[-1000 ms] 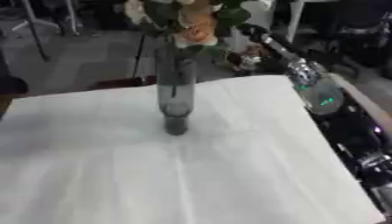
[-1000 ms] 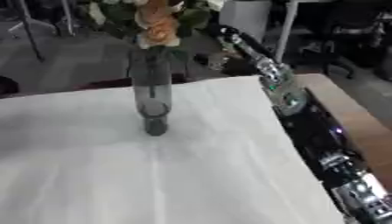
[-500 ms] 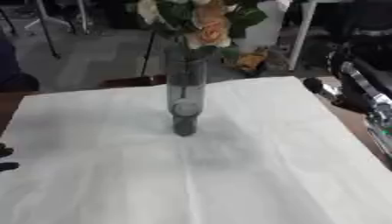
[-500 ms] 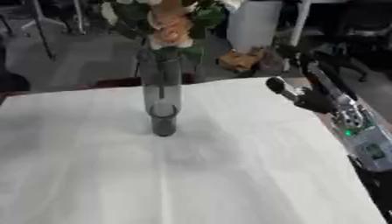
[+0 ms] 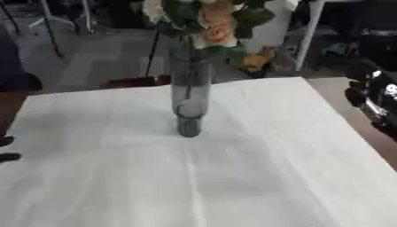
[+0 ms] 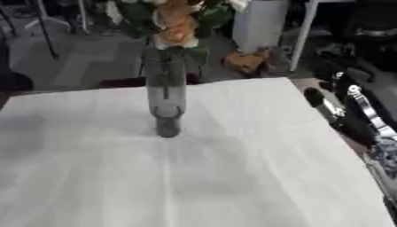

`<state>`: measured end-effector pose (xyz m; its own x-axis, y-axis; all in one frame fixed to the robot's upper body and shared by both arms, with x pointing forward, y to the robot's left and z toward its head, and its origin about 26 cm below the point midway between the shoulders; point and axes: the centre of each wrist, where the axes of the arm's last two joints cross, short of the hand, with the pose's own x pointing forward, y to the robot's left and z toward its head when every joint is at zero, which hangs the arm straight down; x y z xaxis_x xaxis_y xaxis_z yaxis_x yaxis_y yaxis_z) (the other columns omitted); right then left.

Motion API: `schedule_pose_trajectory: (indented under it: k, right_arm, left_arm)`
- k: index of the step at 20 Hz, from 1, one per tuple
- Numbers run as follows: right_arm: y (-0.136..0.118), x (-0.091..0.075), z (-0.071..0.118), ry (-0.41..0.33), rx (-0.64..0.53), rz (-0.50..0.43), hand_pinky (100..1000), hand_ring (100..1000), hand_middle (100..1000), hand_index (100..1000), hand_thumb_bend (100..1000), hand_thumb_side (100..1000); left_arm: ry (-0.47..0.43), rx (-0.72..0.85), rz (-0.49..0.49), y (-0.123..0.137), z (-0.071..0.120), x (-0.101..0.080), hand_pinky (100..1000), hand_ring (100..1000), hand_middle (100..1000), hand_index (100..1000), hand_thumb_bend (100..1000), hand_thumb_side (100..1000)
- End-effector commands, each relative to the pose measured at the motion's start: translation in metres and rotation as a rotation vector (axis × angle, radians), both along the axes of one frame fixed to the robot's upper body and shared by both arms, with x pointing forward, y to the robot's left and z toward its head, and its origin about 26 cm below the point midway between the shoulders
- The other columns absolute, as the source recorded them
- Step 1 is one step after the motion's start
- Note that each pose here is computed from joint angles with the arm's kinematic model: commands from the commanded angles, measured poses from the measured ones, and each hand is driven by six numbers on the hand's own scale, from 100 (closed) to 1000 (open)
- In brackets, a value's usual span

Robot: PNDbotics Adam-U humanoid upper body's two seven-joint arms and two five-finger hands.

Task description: Arrange flowers into the vase.

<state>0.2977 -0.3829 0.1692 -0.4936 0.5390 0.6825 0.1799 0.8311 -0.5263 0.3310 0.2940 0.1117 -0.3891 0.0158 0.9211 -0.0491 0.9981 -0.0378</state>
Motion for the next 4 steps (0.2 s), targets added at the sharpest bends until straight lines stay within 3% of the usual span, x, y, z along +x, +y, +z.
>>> schedule_pose_trajectory:
  k: [1,4]
  right_arm:
    - [0.0002,-0.0051,0.0115,-0.037,0.021,-0.004,914,921,882,1000,473,754]
    - [0.0009,-0.0076,0.0079,-0.030,0.041,-0.007,897,900,872,1000,448,743]
  left_arm:
    - [-0.037,0.026,0.025,0.0073,0.0128,-0.0004,583,721,657,699,727,805]
    - [-0.033,0.023,0.030,0.0073,0.0115,-0.0009,586,730,666,704,782,793]
